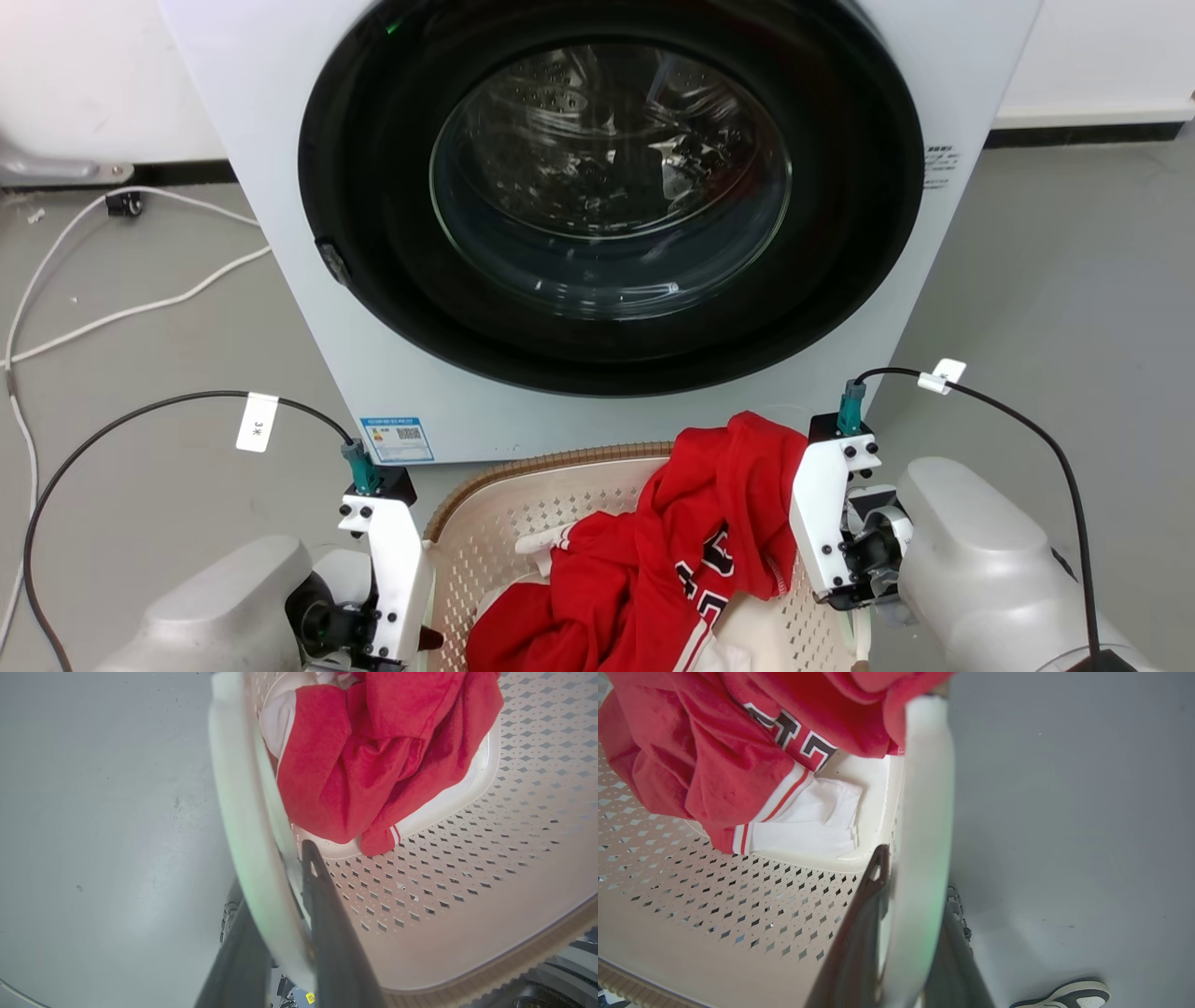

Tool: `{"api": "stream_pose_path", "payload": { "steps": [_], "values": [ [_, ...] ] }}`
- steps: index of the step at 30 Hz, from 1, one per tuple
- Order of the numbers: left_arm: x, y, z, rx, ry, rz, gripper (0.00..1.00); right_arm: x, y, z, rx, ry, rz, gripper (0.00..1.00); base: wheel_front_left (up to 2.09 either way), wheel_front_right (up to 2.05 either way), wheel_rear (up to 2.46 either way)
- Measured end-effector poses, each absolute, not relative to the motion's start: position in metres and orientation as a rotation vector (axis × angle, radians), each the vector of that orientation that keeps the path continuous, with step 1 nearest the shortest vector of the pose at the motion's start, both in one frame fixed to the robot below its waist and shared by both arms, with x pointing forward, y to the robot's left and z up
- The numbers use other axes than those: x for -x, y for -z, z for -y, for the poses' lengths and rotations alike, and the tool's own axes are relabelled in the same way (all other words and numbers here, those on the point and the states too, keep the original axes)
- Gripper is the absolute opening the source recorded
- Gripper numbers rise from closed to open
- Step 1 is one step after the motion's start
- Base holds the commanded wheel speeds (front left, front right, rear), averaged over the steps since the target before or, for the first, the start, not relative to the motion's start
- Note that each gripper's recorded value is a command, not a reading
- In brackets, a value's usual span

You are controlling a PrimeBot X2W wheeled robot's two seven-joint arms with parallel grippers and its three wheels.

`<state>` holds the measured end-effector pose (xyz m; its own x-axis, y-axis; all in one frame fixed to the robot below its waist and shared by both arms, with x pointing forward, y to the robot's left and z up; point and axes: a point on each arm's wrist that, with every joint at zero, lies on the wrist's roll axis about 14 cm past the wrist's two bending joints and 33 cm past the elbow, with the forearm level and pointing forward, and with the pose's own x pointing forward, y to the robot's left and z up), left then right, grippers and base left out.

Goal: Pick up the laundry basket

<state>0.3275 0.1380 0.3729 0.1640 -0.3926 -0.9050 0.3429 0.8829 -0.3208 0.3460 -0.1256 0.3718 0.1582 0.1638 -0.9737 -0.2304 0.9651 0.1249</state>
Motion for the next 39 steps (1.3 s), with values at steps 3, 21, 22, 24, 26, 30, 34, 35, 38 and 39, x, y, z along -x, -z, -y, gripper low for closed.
{"api": "stream_pose_path", "payload": {
  "steps": [3, 21, 22, 24, 26, 30, 34, 35, 38, 39],
  "values": [
    [-0.324, -0.376, -0.139, 0.031, 0.528, -1.316, 0.0, -0.345, -0.377, 0.125, 0.056, -0.284, -1.368, 0.0, 0.0, 0.0, 0.0],
    [-0.312, -0.381, -0.136, -0.004, 0.552, -1.354, 0.0, -0.333, -0.381, 0.126, 0.049, -0.285, -1.381, 0.0, 0.0, 0.0, 0.0],
    [-0.312, -0.381, -0.135, -0.005, 0.552, -1.355, 0.0, -0.333, -0.381, 0.126, 0.049, -0.285, -1.382, 0.0, 0.0, 0.0, 0.0],
    [-0.312, -0.382, -0.135, -0.006, 0.553, -1.354, 0.0, -0.332, -0.381, 0.126, 0.051, -0.285, -1.383, 0.0, 0.0, 0.0, 0.0],
    [-0.312, -0.382, -0.134, -0.006, 0.554, -1.353, 0.0, -0.332, -0.381, 0.127, 0.05, -0.284, -1.384, 0.0, 0.0, 0.0, 0.0],
    [-0.312, -0.382, -0.134, -0.007, 0.555, -1.352, 0.0, -0.331, -0.381, 0.127, 0.051, -0.283, -1.386, 0.0, 0.0, 0.0, 0.0],
    [-0.311, -0.382, -0.134, -0.007, 0.555, -1.356, 0.0, -0.329, -0.38, 0.127, 0.049, -0.283, -1.393, 0.0, 0.0, 0.0, 0.0],
    [-0.31, -0.382, -0.134, -0.007, 0.555, -1.357, 0.0, -0.329, -0.38, 0.127, 0.049, -0.283, -1.392, 0.0, 0.0, 0.0, 0.0],
    [-0.31, -0.382, -0.134, -0.001, 0.555, -1.358, 0.0, -0.328, -0.38, 0.127, 0.046, -0.284, -1.392, 0.0, 0.0, 0.0, 0.0],
    [-0.309, -0.382, -0.134, 0.0, 0.555, -1.359, 0.0, -0.328, -0.38, 0.127, 0.047, -0.285, -1.392, 0.0, 0.0, 0.0, 0.0]
  ]
}}
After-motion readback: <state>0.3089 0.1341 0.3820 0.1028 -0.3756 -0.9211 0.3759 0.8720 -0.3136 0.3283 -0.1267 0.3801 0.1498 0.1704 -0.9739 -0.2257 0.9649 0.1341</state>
